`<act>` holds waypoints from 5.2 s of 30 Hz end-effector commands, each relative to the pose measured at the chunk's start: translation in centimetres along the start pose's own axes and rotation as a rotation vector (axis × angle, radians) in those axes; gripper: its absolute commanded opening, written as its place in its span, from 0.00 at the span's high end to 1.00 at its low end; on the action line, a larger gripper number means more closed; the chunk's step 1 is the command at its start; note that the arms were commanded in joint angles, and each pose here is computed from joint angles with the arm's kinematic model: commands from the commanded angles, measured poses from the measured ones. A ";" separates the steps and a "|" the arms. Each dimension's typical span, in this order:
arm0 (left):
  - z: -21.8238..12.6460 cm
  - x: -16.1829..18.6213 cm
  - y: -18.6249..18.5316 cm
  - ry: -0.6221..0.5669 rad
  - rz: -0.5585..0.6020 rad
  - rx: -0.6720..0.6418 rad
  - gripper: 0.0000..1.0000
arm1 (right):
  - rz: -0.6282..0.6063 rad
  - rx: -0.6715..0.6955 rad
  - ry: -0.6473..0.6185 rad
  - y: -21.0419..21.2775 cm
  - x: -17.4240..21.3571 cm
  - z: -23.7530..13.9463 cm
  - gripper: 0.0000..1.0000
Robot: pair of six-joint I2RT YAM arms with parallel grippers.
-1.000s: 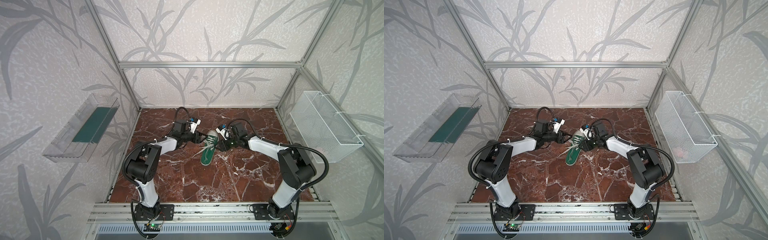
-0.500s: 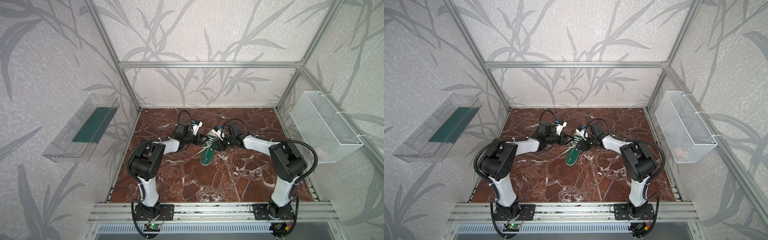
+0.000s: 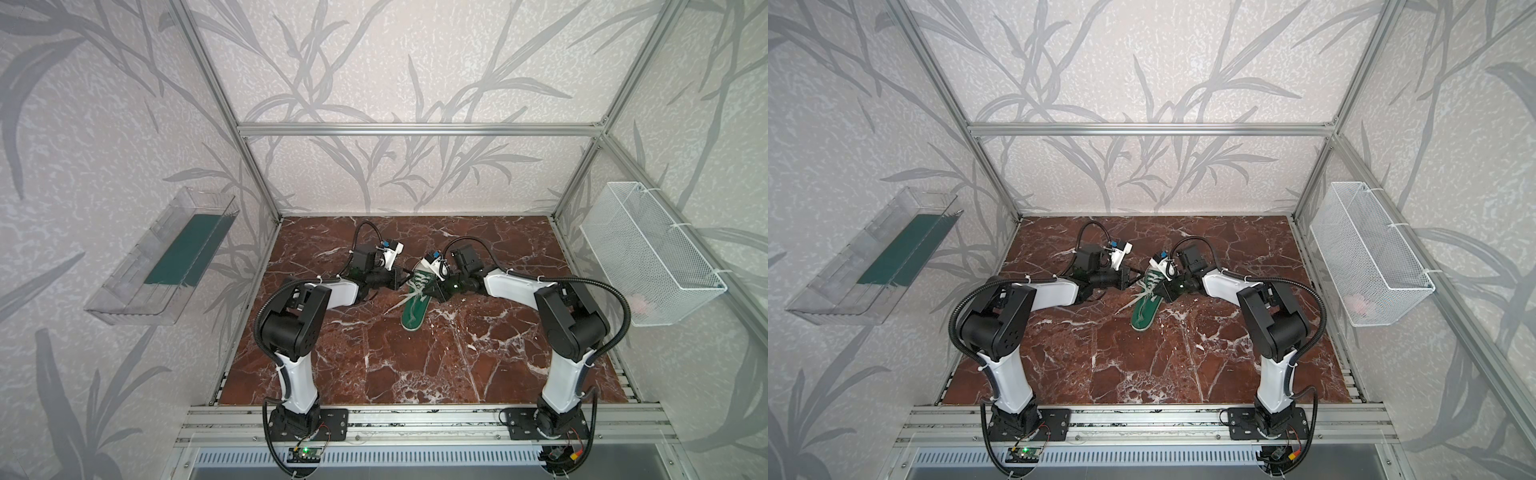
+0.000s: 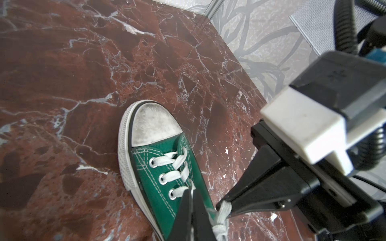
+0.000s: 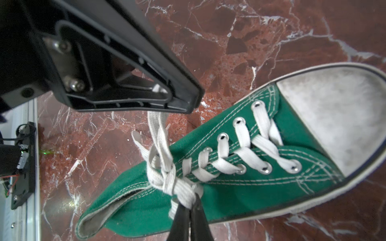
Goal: Tie the shoes
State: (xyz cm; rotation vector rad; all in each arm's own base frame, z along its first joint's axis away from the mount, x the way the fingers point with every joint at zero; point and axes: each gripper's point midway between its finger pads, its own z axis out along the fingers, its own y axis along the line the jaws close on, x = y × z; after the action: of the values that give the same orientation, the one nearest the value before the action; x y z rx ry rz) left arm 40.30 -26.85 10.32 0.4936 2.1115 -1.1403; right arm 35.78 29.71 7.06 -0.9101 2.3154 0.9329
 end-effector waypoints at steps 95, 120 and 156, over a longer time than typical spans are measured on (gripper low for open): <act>-6.1 9.2 1.6 0.330 0.126 -0.322 0.42 | -0.013 -0.037 0.011 1.7 -2.5 -5.2 0.49; -5.1 10.6 2.5 0.335 0.128 -0.333 0.98 | -0.070 -0.087 0.145 2.3 -3.3 1.3 0.48; -4.6 10.5 2.6 0.341 0.049 -0.319 1.00 | -0.205 -0.049 0.246 3.1 -1.3 3.8 0.96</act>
State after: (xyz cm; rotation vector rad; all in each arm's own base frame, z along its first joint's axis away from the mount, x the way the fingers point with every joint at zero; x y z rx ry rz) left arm 32.34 -21.24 2.85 0.6188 2.4912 -0.6907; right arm 35.98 34.66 6.64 -1.2960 2.3372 0.8241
